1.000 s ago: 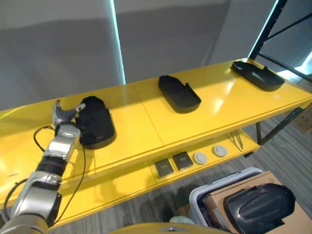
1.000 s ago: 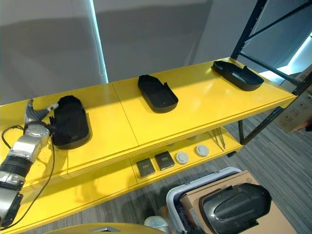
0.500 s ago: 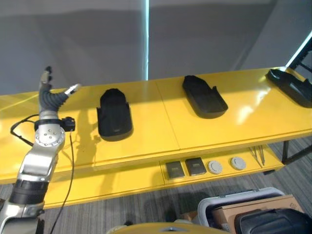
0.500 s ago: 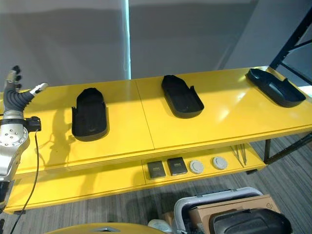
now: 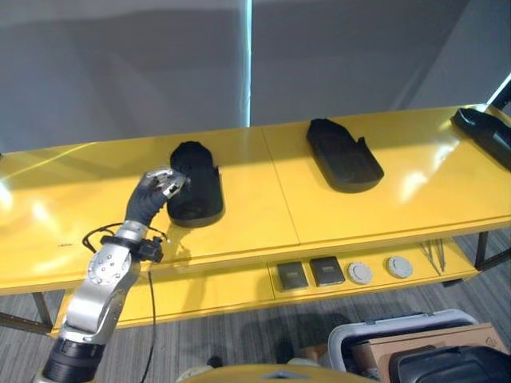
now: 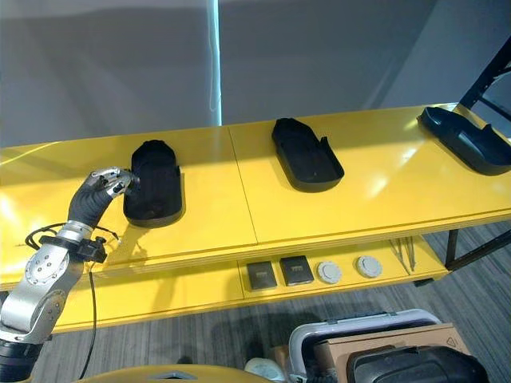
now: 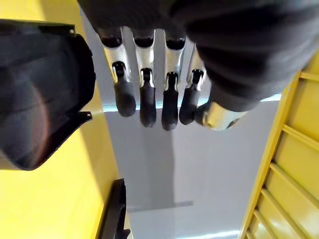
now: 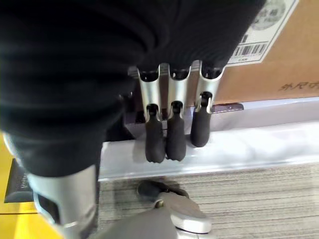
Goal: Move parts from the plastic box to the shelf.
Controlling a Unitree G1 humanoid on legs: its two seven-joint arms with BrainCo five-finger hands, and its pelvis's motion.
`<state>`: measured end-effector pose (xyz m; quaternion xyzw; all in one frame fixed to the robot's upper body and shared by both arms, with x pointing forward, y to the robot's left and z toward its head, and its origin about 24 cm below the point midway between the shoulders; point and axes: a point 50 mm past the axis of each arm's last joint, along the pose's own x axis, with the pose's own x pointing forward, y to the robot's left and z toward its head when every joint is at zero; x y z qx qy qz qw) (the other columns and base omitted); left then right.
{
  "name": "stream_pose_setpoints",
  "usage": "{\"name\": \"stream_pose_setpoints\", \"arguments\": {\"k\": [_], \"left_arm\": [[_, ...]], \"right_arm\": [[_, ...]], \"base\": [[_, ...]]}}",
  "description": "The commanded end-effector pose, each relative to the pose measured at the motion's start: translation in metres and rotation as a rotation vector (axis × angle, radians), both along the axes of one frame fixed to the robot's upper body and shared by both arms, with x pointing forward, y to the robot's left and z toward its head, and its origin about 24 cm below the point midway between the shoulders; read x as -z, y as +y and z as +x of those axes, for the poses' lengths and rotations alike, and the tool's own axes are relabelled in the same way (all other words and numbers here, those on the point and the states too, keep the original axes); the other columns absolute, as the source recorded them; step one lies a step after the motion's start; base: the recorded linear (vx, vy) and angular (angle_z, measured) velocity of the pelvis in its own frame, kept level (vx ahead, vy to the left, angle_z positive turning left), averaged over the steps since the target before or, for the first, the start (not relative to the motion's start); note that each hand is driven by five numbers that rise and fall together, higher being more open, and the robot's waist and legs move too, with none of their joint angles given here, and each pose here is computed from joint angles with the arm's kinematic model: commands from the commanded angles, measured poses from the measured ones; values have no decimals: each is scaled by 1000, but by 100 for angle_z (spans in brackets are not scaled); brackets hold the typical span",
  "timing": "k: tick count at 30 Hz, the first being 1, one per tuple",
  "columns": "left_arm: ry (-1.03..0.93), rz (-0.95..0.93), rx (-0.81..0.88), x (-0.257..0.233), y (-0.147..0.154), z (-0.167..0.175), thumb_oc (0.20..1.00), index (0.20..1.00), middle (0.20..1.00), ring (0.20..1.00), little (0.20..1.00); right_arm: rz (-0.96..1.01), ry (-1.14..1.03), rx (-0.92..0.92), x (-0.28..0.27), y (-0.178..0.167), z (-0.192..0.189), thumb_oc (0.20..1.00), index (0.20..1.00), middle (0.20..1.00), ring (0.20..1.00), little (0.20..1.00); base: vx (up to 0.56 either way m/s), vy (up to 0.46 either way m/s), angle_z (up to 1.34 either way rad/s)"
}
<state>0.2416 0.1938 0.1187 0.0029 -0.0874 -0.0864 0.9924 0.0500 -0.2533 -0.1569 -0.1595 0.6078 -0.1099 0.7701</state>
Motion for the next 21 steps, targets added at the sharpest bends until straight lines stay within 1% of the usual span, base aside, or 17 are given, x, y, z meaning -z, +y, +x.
{"name": "stream_pose_setpoints", "arguments": {"k": [1,3,6,8,12,18,21], "left_arm": [[-210,-76,98,-35,-7,-7,200,200,200,200,200],[-173,-97,150,-30,-12,-10,200,200,200,200,200],[-141,-102,169,-26,-13,-10,200,200,200,200,200],[-81,-133,247,-18,-17,-11,200,200,200,200,200],[-5,-122,375,-6,-27,-14,200,200,200,200,200],[126,-122,449,12,-27,-19,200,200,200,200,200],[163,-99,433,18,-22,-20,200,200,200,200,200]], "right_arm": [[-3,-1,17,3,4,0,1000,1000,1000,1000,1000],[-7,-4,12,2,2,0,1000,1000,1000,1000,1000],[-8,-7,9,2,2,1,1000,1000,1000,1000,1000],[-10,-10,-3,1,0,3,1000,1000,1000,1000,1000],[-16,-10,-20,-1,-4,6,1000,1000,1000,1000,1000],[-33,-6,-50,-4,-12,8,1000,1000,1000,1000,1000],[-39,-4,-55,-4,-15,6,1000,1000,1000,1000,1000]], "base": [[0,0,0],[-24,11,5],[-14,6,6],[0,0,0],[0,0,0],[2,16,0],[0,0,0]]}}
